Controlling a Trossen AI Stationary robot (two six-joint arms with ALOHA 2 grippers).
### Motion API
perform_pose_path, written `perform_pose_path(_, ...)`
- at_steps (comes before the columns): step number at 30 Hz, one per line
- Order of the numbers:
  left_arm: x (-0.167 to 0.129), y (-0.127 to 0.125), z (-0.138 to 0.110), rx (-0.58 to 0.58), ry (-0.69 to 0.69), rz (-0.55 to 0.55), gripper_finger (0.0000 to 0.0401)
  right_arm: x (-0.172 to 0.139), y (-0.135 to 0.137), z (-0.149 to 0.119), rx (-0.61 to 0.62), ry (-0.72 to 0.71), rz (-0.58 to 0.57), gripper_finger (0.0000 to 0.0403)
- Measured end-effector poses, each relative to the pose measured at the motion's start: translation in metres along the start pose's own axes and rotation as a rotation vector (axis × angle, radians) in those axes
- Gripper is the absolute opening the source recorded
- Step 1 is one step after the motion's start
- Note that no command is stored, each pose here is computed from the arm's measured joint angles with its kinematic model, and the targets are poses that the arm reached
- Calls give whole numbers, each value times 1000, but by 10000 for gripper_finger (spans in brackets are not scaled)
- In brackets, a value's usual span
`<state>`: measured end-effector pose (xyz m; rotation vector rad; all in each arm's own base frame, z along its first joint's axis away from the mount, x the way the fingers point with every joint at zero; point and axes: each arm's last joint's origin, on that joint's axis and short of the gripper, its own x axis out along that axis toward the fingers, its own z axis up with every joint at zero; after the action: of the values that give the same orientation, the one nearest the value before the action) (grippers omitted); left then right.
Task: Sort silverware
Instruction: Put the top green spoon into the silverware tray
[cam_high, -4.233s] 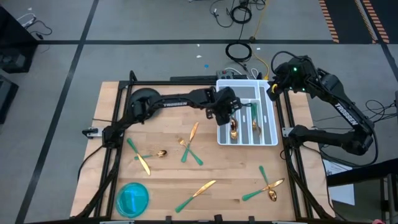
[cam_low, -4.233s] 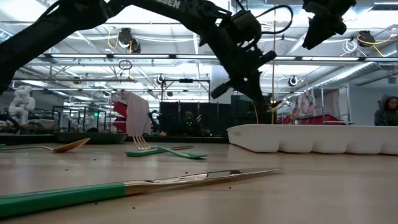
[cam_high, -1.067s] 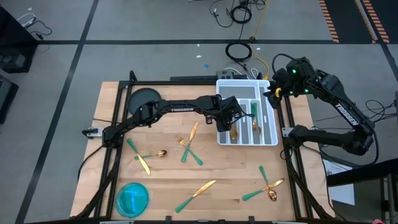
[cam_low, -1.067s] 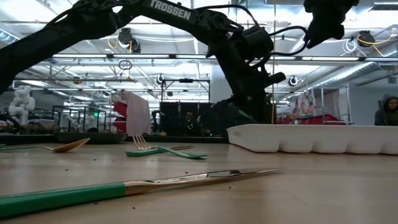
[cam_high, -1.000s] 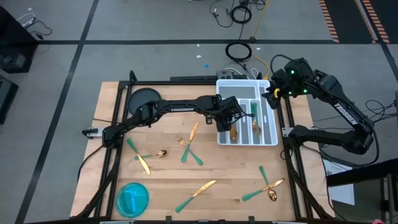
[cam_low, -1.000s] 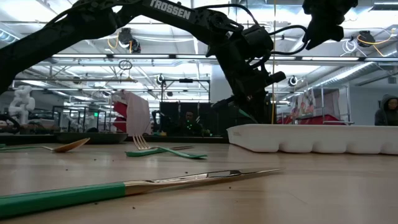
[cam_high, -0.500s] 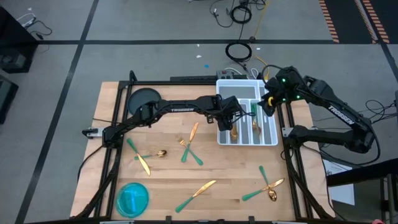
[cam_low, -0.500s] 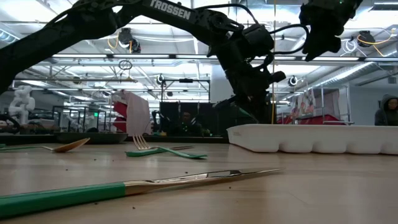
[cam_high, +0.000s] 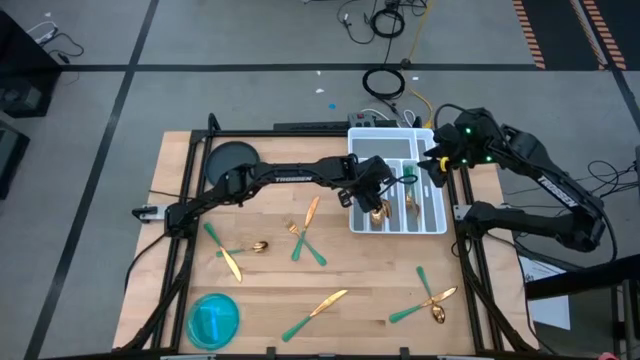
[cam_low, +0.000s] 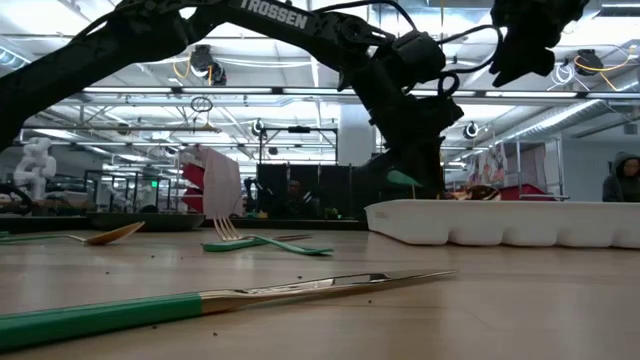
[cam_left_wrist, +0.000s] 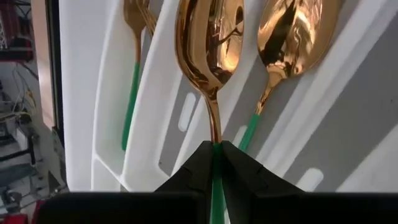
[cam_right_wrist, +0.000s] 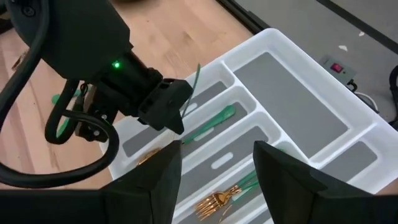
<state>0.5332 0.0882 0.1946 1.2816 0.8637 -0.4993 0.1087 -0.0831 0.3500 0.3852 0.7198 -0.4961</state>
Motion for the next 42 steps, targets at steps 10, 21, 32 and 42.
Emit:
perform_pose_path(10,-1,-6,-6,77,162,-52,30,-1,0,0,5,-5,0,192)
perform_pose_path(21,-1,-15,-3,333,118,-165,28,-1,0,0,5,-7,-1,192)
perform_pose_path(32,-1,-9,11,262,78,-71,28,-1,0,0,-3,-7,-1,192)
perform_pose_path(42,-1,-10,11,246,158,-76,40,-1,0,0,-26,-7,-1,192)
